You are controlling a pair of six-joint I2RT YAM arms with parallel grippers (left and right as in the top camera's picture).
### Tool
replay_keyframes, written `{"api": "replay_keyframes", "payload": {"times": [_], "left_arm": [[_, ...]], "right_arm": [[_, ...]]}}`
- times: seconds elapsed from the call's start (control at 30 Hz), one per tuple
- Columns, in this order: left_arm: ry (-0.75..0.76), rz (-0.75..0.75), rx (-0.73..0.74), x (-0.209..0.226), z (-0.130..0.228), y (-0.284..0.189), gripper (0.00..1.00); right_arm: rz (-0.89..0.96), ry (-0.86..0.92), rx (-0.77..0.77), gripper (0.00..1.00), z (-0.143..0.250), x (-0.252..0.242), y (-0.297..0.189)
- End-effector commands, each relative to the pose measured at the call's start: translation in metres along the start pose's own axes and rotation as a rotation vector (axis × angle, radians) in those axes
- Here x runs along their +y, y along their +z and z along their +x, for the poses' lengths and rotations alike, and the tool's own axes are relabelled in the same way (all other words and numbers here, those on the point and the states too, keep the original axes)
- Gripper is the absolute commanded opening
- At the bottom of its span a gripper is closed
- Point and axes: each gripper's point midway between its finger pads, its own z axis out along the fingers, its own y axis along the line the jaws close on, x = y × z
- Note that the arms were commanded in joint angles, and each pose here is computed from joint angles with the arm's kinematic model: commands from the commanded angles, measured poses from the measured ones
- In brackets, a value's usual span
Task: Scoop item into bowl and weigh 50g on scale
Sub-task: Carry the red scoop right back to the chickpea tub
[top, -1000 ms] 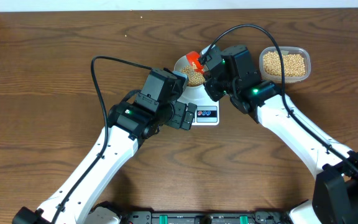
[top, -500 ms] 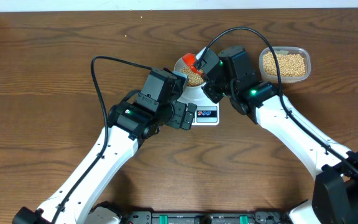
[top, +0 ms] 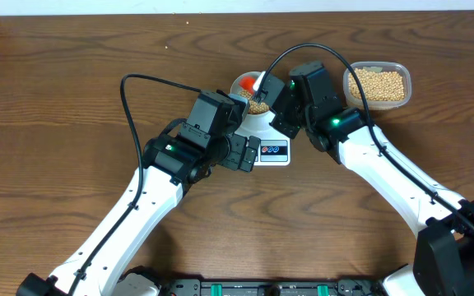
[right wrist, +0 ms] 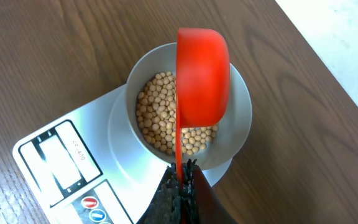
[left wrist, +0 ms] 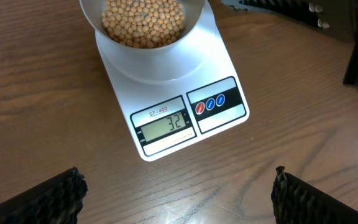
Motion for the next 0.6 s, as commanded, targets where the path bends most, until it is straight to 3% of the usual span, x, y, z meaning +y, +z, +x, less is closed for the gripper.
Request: {"api": "replay_keyframes", "payload": {"times": [0.0,0.17,0.4,0.57], "left_arm": [[-0.003,-0.007,0.016,0.001,0.005,0.003,0.98],[-0.003,-0.007,0.016,0.001,0.005,0.003,0.98],[-0.003,-0.007,0.016,0.001,0.005,0.003,0.97],[-0.003,-0.007,0.016,0.001,0.005,0.003,0.98]], "right_arm": [[0.007,-0.028,-0.025,0.01,-0.009,0.001,-0.008],[0.028,0.091,-0.052,0.01,-0.015,-0.007,-0.014],[0.133,0.353,-0.169,0.01,-0.032,-0.049,-0.073],[0.214,0.576,-0.158,0.01,-0.004,-0.082,-0.119]]}}
